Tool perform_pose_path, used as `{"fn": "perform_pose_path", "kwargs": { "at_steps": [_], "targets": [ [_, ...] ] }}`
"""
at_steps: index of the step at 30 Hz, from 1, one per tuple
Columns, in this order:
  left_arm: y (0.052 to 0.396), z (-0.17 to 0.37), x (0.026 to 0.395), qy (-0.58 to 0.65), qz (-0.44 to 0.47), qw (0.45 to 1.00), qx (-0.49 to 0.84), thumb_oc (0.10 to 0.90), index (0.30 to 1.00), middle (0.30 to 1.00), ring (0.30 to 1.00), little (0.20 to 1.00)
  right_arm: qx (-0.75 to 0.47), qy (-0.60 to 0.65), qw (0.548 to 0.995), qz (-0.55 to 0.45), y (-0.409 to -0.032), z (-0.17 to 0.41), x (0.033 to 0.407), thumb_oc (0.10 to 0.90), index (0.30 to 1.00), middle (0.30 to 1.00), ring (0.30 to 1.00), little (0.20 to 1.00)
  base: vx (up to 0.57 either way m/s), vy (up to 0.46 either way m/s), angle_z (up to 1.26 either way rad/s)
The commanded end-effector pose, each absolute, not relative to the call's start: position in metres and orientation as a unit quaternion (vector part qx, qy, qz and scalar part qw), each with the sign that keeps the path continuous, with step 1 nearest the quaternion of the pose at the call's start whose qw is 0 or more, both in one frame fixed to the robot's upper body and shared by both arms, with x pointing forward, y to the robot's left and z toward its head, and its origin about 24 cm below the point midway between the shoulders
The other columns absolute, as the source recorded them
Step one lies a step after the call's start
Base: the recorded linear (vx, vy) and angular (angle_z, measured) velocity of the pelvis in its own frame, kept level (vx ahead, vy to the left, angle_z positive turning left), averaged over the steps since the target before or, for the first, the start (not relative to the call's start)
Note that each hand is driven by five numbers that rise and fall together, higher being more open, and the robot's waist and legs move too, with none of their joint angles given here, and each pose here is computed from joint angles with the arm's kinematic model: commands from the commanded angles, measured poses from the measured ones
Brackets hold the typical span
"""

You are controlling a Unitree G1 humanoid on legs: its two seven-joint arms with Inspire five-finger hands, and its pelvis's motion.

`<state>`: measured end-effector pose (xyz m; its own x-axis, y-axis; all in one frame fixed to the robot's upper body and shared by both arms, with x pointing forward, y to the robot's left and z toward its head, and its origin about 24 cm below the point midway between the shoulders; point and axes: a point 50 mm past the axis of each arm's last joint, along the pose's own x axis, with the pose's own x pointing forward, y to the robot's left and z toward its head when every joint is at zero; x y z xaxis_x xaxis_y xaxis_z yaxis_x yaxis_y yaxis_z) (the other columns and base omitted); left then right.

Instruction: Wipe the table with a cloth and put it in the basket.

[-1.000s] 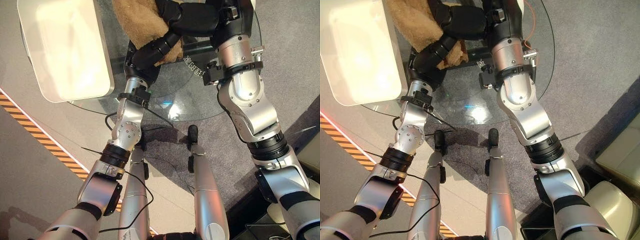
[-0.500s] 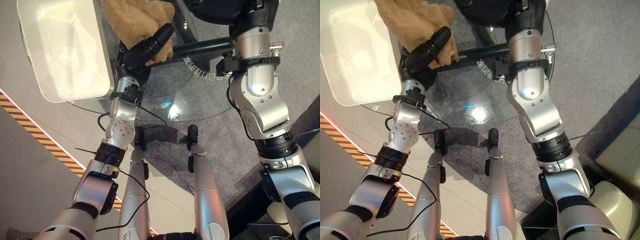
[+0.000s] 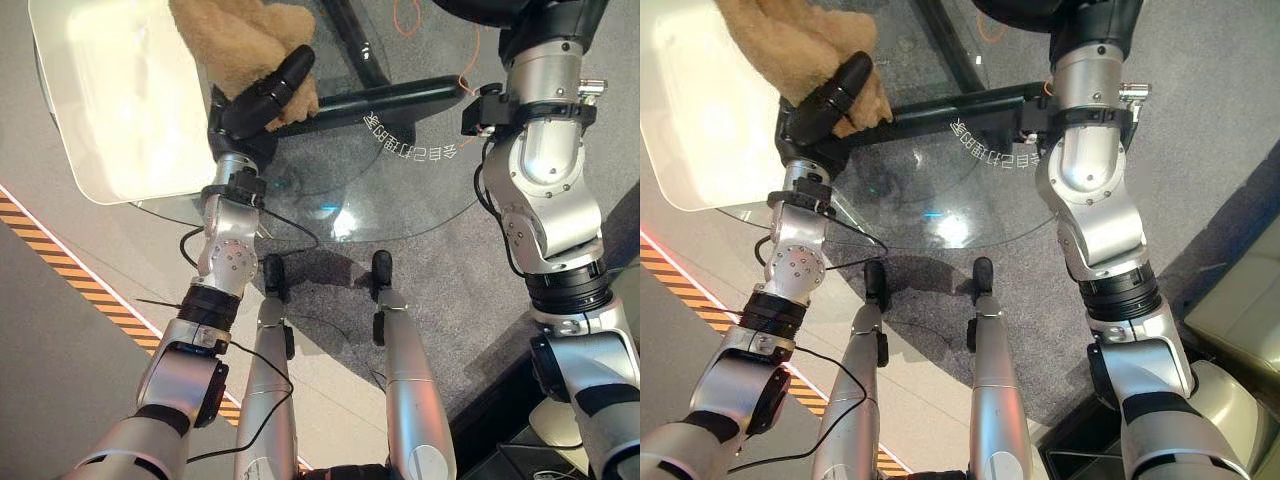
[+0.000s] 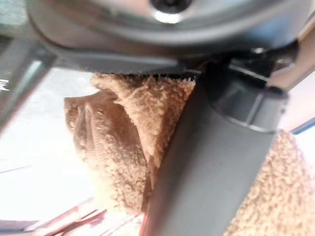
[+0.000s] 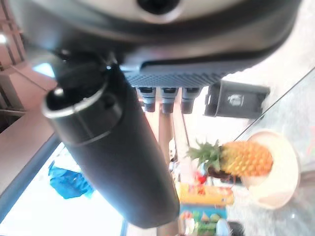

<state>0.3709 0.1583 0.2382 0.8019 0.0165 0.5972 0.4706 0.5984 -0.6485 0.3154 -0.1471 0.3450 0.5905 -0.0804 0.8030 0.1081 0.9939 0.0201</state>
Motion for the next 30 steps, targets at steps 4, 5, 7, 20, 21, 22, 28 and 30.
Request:
{"fn": "perform_pose_path", "kwargs": {
  "at_steps": [4, 5, 7, 20, 21, 22, 28, 30],
  "targets": [
    [0.178, 0.318, 0.337, -0.488, -0.199, 0.758, -0.385, 0.100, 0.300, 0.300, 0.300, 0.200, 0.053, -0.527, 0.839, -0.126, -0.186, 0.372, 0.292, 0.800, 0.900, 0.900, 0.900, 0.900, 0.00, 0.000, 0.00],
    [0.180, 0.318, 0.337, -0.491, -0.196, 0.756, -0.386, 0.100, 0.300, 0.300, 0.300, 0.200, 0.053, -0.519, 0.842, -0.136, -0.190, 0.368, 0.296, 0.800, 0.900, 0.900, 0.900, 0.900, 0.00, 0.000, 0.00],
    [0.182, 0.318, 0.337, -0.497, -0.192, 0.752, -0.389, 0.100, 0.300, 0.300, 0.300, 0.200, 0.054, -0.504, 0.849, -0.150, -0.196, 0.362, 0.301, 0.800, 0.900, 0.900, 0.900, 0.900, 0.00, 0.000, 0.00],
    [0.218, 0.316, 0.340, -0.525, -0.157, 0.734, -0.402, 0.100, 0.300, 0.300, 0.300, 0.200, 0.080, -0.387, 0.881, -0.262, -0.257, 0.309, 0.334, 0.800, 0.900, 0.900, 0.900, 0.900, -0.01, -0.003, 0.00],
    [0.220, 0.316, 0.340, -0.525, -0.155, 0.733, -0.403, 0.100, 0.300, 0.300, 0.300, 0.200, 0.080, -0.382, 0.882, -0.265, -0.259, 0.307, 0.335, 0.800, 0.900, 0.900, 0.900, 0.900, 0.00, 0.000, 0.00],
    [0.224, 0.316, 0.340, -0.528, -0.150, 0.733, -0.402, 0.100, 0.300, 0.300, 0.300, 0.200, 0.079, -0.372, 0.884, -0.273, -0.263, 0.302, 0.337, 0.800, 0.900, 0.900, 0.900, 0.900, 0.00, 0.000, 0.00],
    [0.243, 0.318, 0.339, -0.544, -0.125, 0.730, -0.395, 0.100, 0.300, 0.300, 0.300, 0.200, 0.081, -0.323, 0.892, -0.307, -0.286, 0.279, 0.346, 0.800, 0.900, 0.900, 0.900, 0.900, 0.00, 0.000, 0.00],
    [0.249, 0.319, 0.338, -0.547, -0.114, 0.732, -0.390, 0.100, 0.300, 0.300, 0.300, 0.200, 0.083, -0.302, 0.894, -0.320, -0.294, 0.270, 0.349, 0.800, 0.900, 0.900, 0.900, 0.900, 0.00, 0.000, 0.00]
  ]
}}
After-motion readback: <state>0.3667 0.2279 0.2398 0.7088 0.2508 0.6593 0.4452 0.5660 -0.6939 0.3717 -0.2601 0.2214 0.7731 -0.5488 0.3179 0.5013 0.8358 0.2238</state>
